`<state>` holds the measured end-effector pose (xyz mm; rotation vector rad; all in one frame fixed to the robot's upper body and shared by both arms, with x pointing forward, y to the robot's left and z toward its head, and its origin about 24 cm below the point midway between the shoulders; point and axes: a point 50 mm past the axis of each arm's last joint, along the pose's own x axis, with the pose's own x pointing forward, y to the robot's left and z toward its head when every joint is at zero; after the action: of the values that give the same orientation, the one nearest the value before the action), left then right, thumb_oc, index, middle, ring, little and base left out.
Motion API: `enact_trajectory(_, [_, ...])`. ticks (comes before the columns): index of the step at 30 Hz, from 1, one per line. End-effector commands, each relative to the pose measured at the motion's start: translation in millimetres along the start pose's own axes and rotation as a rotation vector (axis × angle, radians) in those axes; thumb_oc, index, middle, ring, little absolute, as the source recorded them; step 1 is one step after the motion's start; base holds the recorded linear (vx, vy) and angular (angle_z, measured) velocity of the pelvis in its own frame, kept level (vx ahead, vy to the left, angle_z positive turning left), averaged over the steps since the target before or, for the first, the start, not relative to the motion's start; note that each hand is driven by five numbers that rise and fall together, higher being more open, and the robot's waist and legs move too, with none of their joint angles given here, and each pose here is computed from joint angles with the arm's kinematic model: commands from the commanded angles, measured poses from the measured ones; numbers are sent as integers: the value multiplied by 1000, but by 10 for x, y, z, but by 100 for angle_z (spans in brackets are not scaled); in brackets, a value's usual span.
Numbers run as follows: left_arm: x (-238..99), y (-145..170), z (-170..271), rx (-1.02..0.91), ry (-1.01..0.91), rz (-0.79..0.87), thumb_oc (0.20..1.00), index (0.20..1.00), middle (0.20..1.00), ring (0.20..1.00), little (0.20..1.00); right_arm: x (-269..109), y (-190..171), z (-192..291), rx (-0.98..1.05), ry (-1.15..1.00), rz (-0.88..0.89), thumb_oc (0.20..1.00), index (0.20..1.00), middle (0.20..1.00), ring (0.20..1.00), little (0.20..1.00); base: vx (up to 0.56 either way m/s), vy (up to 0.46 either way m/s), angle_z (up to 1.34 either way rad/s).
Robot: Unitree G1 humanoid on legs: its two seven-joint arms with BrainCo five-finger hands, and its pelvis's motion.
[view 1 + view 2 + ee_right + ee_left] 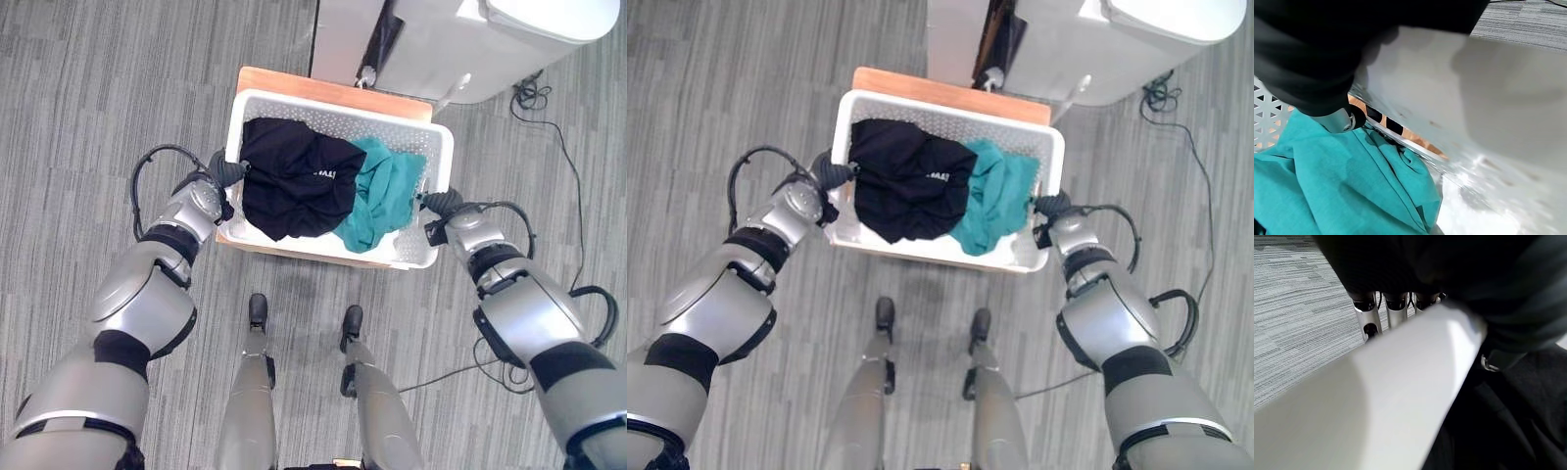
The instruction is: Grab the laundry basket,head to the washer,open it,put in the laundry and shut it.
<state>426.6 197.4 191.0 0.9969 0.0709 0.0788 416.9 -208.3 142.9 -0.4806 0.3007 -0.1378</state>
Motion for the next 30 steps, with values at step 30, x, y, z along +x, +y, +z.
enact_trajectory(30, [-712, -732, -190, -149, -310, -393, 200, 200, 200, 200, 200, -985, -796, -1296, 76, -34, 247, 200, 200, 200, 200, 200, 57, -75, 1])
